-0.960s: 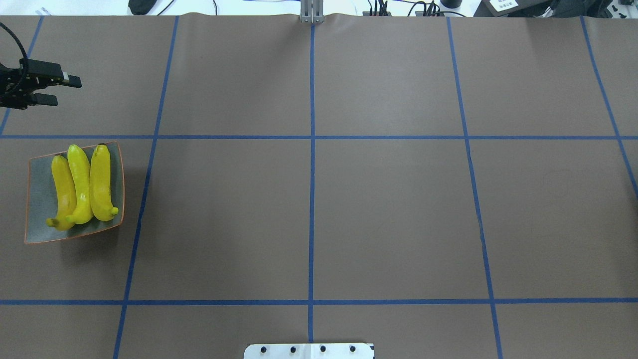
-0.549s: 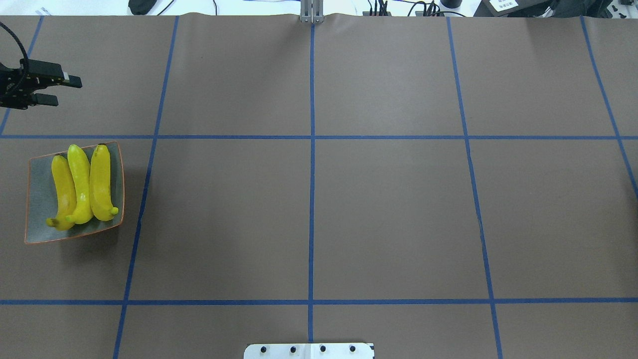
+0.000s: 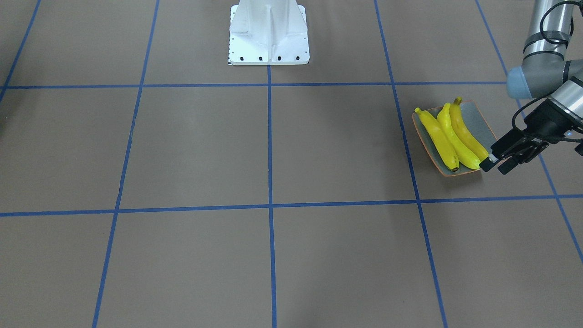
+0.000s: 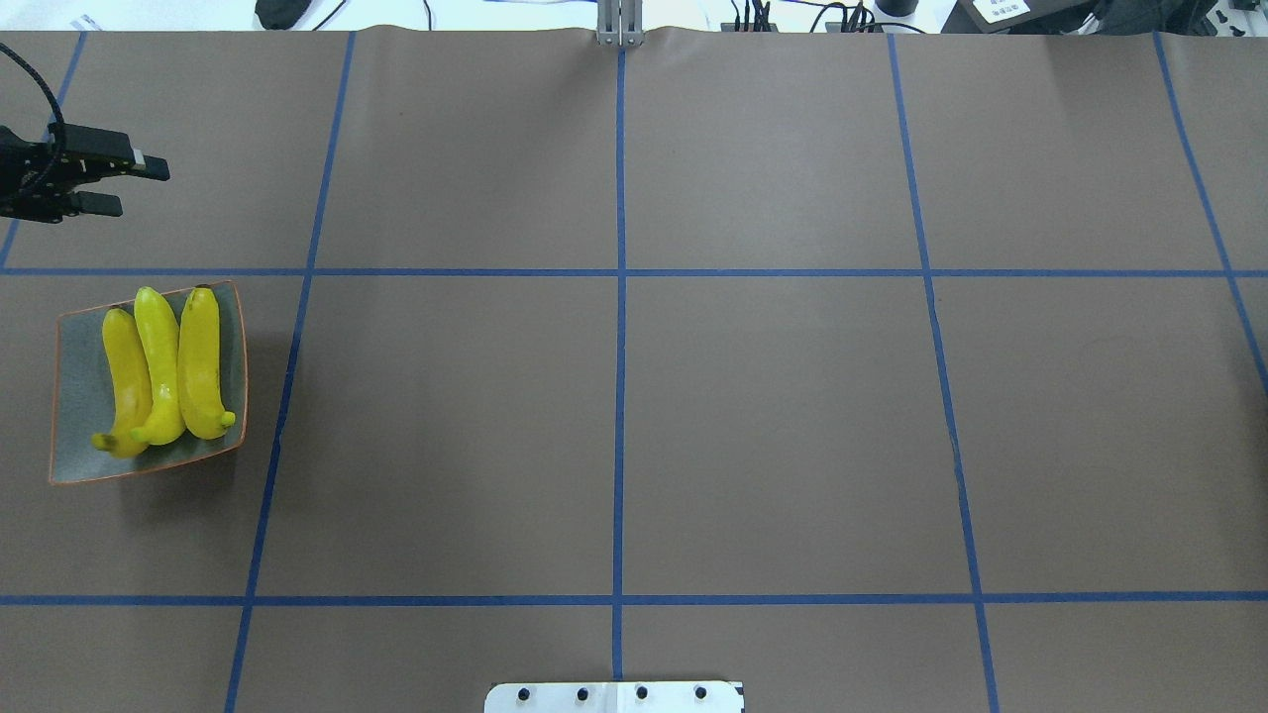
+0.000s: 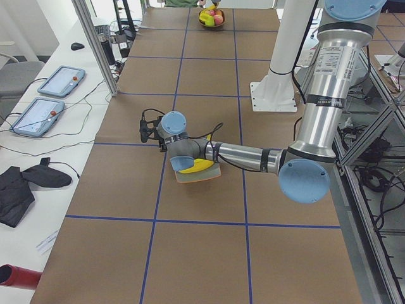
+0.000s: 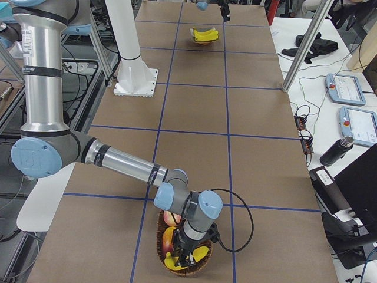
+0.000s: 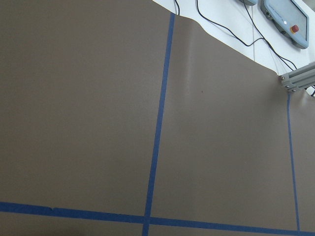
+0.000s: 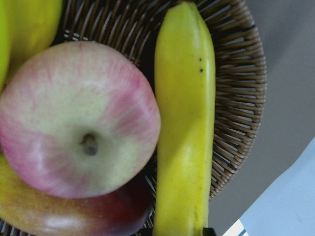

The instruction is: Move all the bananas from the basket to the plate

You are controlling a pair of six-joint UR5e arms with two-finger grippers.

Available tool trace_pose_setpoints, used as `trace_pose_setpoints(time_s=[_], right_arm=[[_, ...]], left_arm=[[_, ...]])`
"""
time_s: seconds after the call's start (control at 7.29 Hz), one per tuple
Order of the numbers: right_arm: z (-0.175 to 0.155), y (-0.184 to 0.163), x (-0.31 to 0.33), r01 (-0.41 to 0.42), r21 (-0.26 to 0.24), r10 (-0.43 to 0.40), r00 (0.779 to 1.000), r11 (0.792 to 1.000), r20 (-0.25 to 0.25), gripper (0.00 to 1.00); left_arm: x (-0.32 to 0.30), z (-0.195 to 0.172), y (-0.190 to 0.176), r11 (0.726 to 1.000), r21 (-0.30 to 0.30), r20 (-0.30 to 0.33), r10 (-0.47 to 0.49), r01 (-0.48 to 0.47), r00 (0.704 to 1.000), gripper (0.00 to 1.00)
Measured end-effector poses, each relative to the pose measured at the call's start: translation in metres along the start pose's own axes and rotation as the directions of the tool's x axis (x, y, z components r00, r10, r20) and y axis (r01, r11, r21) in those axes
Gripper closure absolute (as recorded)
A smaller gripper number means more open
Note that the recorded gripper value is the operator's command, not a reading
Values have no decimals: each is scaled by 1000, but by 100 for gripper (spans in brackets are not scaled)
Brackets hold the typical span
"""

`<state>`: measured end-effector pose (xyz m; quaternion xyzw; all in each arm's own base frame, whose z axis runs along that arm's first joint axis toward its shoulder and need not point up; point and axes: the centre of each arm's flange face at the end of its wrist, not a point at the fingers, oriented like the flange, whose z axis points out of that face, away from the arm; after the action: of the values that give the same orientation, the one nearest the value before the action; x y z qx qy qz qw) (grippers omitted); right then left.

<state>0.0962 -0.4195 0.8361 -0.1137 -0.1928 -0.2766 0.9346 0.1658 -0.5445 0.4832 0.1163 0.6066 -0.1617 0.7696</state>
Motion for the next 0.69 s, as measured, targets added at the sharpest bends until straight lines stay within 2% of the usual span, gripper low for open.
trace_pose_setpoints(time_s=[0.41,0.69], right_arm=[[-6,6,-2,-4,13,4,1000,1000,-9,100],[-23,2,-2,-1,43,2,1000,999,-25,100]], left_arm=[[-2,1,1,1000,-3,2,-3,3,1000,0],[-3,2,1,1000,-4,5,-5,5,1000,0]])
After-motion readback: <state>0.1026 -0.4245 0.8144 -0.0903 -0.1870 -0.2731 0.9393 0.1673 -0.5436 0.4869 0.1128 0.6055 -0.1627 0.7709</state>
